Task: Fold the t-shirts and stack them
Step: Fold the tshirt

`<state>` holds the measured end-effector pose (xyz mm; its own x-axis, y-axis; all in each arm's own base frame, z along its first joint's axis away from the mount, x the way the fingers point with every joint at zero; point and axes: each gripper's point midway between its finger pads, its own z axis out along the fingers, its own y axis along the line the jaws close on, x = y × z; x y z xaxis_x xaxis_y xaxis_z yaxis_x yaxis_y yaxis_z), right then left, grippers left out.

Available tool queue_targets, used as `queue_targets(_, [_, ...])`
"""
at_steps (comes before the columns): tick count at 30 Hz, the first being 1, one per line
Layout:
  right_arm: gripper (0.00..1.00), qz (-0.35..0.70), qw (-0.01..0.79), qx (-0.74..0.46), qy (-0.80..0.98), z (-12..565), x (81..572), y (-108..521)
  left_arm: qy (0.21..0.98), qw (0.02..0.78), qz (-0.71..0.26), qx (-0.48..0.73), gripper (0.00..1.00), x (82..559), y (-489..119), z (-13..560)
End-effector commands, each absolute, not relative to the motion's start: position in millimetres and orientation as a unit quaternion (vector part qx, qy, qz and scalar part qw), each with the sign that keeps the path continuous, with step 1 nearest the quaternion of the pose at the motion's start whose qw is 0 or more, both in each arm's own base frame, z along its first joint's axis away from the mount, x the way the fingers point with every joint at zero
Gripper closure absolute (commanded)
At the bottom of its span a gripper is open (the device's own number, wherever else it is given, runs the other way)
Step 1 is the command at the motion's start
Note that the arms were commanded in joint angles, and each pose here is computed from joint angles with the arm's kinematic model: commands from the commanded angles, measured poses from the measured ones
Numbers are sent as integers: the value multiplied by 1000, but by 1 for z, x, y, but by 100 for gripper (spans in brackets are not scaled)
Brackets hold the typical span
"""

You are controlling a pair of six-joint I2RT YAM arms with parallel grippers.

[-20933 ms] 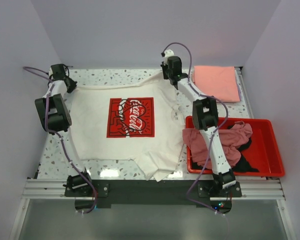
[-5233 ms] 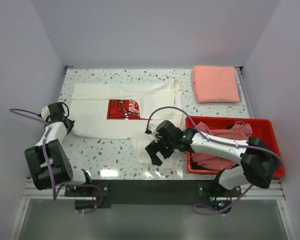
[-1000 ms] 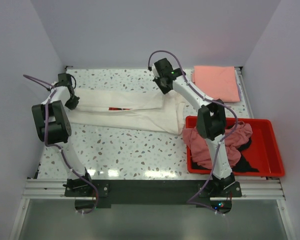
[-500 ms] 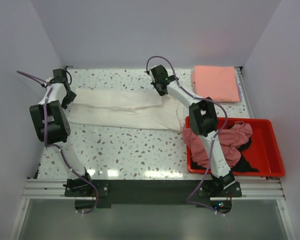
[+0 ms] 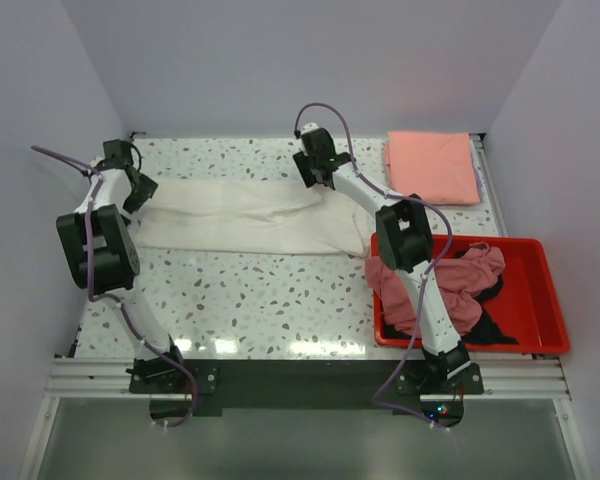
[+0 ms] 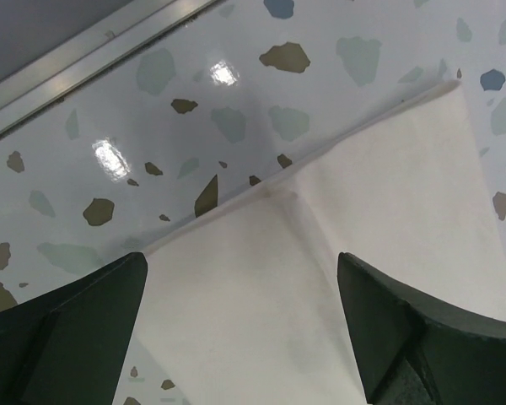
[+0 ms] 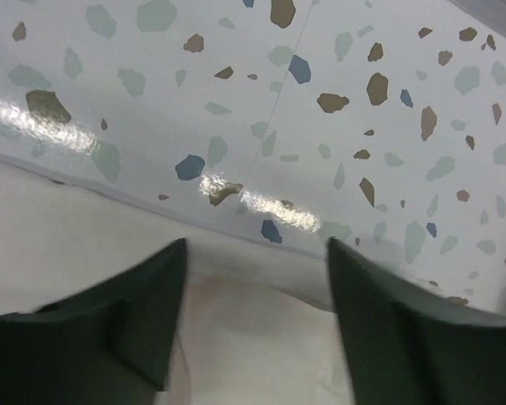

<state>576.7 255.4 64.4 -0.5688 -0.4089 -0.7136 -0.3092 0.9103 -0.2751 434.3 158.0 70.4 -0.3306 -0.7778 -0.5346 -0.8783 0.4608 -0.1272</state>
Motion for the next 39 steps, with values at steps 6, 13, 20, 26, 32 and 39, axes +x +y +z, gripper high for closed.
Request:
queue_targets(6, [1, 22, 464, -165, 870, 130, 578, 280, 822, 296, 57, -483, 0, 440, 134, 84])
queue_targets(13, [1, 25, 455, -136, 880, 154, 556, 266, 822, 320, 40, -469, 0, 438, 126, 97])
queue_targets(20, [1, 73, 422, -153, 890, 162, 511, 264, 844, 304, -1, -442, 0, 441, 102, 71])
queue_targets(26, [1, 95, 370, -138, 914, 122, 473, 257, 850, 293, 8, -438, 0, 438, 103, 55])
queue_targets(32, [1, 191, 329, -164, 910, 96, 459, 294, 855, 273, 21, -439, 0, 432, 106, 38])
queue_targets(39, [1, 251, 334, -153, 896, 99, 483, 331, 856, 266, 30, -442, 0, 425, 108, 30])
